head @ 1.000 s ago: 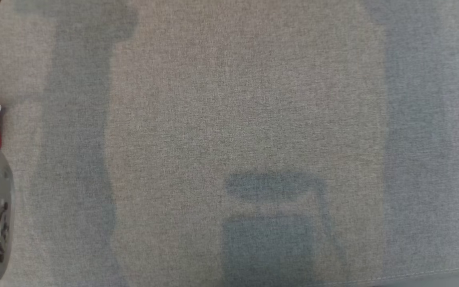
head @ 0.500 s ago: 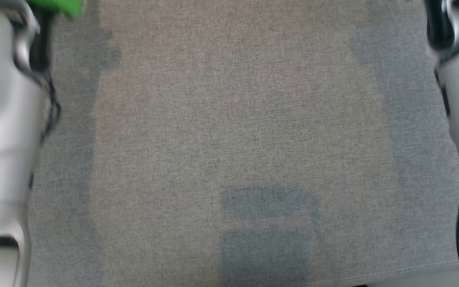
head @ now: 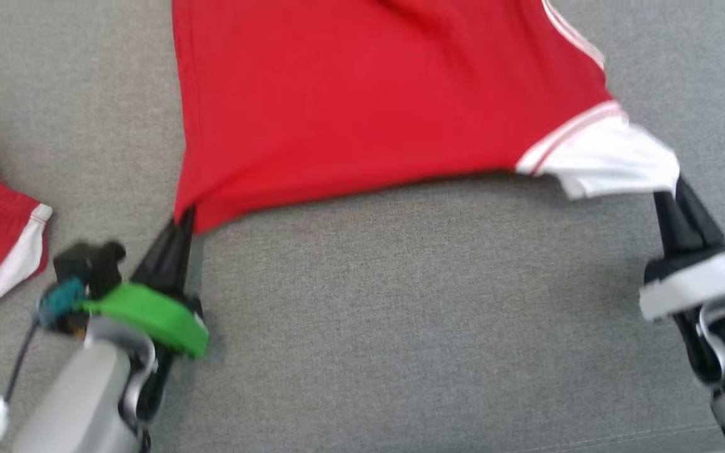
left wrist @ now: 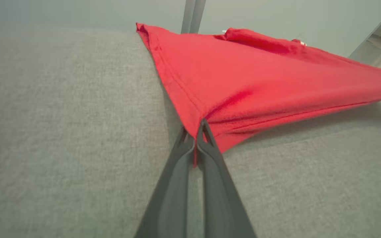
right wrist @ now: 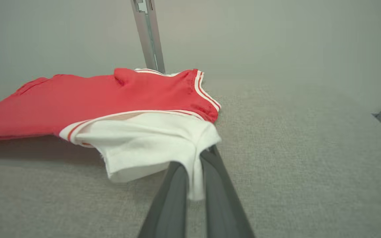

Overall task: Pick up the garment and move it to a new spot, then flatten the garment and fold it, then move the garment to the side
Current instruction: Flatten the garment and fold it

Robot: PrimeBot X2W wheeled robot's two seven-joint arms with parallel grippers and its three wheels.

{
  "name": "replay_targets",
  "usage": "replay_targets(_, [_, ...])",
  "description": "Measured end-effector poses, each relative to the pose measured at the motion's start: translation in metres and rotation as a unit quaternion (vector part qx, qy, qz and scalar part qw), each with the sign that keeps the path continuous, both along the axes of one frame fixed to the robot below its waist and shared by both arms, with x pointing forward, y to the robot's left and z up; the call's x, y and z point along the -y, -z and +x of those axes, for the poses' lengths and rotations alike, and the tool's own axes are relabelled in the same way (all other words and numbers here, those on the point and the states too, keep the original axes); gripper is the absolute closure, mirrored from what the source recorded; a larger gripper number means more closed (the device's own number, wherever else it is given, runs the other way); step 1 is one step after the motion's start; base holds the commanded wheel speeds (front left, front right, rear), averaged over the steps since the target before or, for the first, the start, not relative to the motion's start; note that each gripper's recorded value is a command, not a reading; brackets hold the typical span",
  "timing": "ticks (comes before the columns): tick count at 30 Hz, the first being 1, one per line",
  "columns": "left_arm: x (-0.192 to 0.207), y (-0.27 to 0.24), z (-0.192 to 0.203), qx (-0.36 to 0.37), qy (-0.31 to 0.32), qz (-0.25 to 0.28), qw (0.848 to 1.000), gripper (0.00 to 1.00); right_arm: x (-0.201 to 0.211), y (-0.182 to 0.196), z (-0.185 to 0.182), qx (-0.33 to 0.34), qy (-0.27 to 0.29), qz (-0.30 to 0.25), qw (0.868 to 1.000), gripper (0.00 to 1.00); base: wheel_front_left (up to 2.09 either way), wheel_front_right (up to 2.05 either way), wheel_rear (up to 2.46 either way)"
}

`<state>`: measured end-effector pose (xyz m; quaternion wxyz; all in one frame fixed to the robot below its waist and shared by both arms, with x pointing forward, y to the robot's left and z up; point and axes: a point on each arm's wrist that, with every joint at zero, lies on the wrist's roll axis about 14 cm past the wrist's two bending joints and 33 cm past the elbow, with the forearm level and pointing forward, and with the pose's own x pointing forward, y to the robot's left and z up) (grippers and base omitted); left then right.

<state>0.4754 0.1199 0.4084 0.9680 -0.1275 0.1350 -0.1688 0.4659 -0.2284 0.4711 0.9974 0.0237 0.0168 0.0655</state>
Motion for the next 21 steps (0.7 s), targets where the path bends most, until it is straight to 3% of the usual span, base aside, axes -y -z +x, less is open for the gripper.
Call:
replay_targets(10, [0.006, 0.029, -0.116, -0.112, -0.054, -0.022, 0.992, 1.0, 0.01, 0.048, -0.087, -0.095, 0.02, 0.008, 0.995, 1.0, 0.0, 0.0, 0.0])
replay_targets(15, [0.01, 0.024, -0.134, -0.142, -0.068, -0.04, 0.987, 1.0, 0.0, 0.065, -0.109, -0.133, 0.018, 0.037, 0.99, 1.0, 0.0, 0.0, 0.0])
replay_targets(21, [0.011, 0.007, -0.131, -0.148, -0.048, -0.033, 0.987, 1.0, -0.004, 0.039, -0.091, -0.098, 0.018, 0.073, 0.992, 1.0, 0.0, 0.0, 0.0])
